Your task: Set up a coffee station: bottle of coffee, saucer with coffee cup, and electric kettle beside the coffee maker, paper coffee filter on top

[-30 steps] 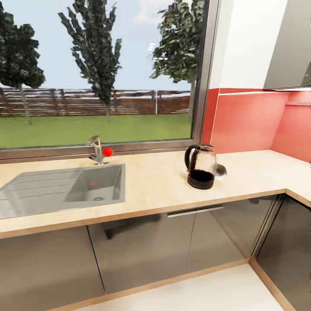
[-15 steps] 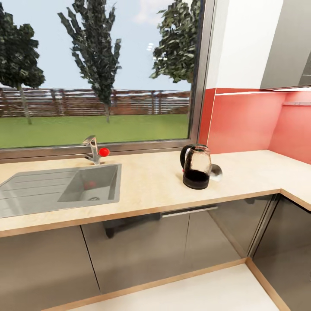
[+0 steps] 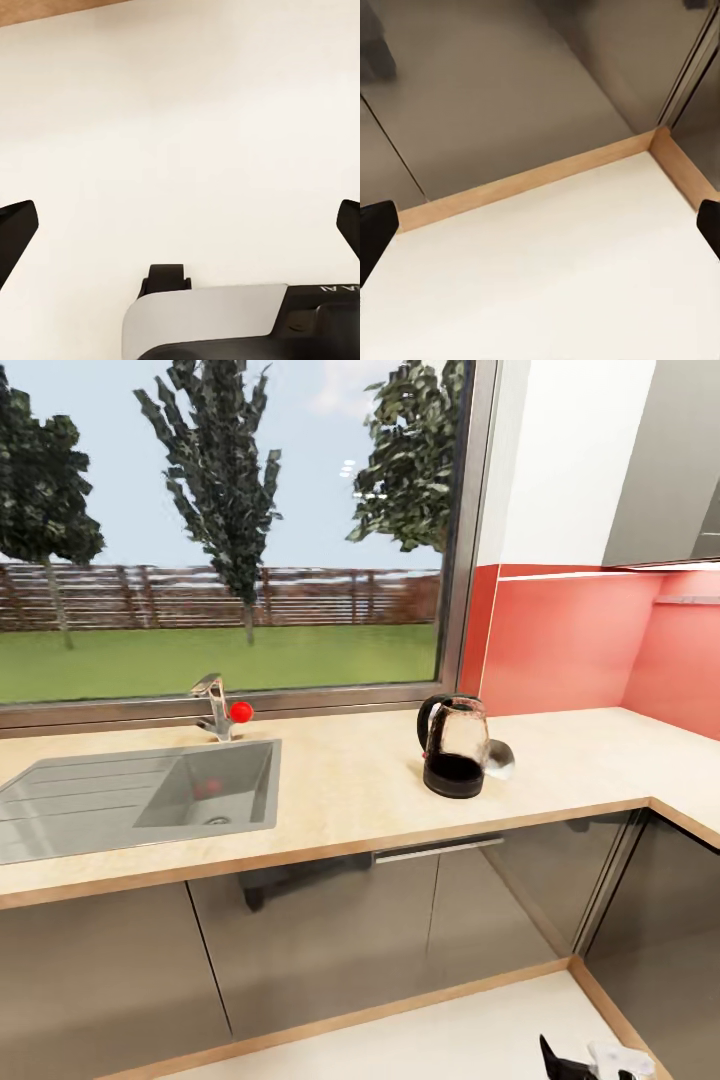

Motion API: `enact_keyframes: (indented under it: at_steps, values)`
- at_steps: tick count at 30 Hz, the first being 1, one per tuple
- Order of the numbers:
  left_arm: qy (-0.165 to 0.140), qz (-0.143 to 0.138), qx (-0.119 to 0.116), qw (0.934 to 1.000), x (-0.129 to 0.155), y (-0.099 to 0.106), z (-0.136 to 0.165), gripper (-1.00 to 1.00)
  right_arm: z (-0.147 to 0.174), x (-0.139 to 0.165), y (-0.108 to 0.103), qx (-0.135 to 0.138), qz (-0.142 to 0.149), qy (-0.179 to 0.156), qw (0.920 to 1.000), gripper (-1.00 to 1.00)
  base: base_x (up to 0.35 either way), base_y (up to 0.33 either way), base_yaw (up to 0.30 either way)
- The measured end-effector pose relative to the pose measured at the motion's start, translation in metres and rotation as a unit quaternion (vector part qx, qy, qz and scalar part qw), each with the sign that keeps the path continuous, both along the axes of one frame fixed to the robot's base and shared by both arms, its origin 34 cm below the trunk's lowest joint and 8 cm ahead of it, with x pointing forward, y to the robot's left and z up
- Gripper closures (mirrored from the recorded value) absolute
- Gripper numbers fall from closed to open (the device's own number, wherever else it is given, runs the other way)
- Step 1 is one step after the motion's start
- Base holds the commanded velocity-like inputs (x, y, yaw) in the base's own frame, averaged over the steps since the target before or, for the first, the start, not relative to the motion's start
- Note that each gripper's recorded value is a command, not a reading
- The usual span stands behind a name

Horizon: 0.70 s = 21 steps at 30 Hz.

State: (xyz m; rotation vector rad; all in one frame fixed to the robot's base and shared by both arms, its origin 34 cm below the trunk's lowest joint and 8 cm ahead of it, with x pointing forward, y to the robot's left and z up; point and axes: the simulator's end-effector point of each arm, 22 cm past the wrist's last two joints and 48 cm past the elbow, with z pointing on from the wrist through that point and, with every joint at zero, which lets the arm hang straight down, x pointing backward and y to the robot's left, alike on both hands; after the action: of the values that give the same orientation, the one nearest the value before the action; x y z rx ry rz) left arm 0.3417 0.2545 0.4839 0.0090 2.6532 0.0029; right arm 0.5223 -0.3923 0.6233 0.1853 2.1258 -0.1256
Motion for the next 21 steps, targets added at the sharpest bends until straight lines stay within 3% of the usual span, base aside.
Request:
enact_keyframes:
  at_steps: [6,16,18,19,21]
  values:
    - [0.000,0.002,0.001,1.0000,0.000,0.001,0.000,-1.00,0.041,0.022,0.006,-0.006,0.013,-0.046,0.9988,-1.00,0.000,0.000,0.000]
    - [-0.001,0.004,0.001,1.0000,0.001,0.002,0.001,-1.00,0.090,0.038,0.017,-0.006,0.030,-0.072,0.9969,-1.00,0.000,0.000,0.000]
    - [-0.001,0.005,0.001,1.0000,0.001,0.003,0.001,-1.00,0.126,0.050,0.026,-0.004,0.041,-0.085,0.9956,-1.00,0.000,0.000,0.000]
    - [-0.001,0.007,0.000,1.0000,0.001,0.003,0.001,-1.00,0.165,0.061,0.026,-0.006,0.041,-0.111,0.9930,-1.00,0.000,0.000,0.000]
    - [0.000,0.008,0.000,1.0000,0.001,0.004,0.000,-1.00,0.194,0.068,0.021,-0.010,0.036,-0.138,0.9898,-1.00,0.000,0.000,0.000]
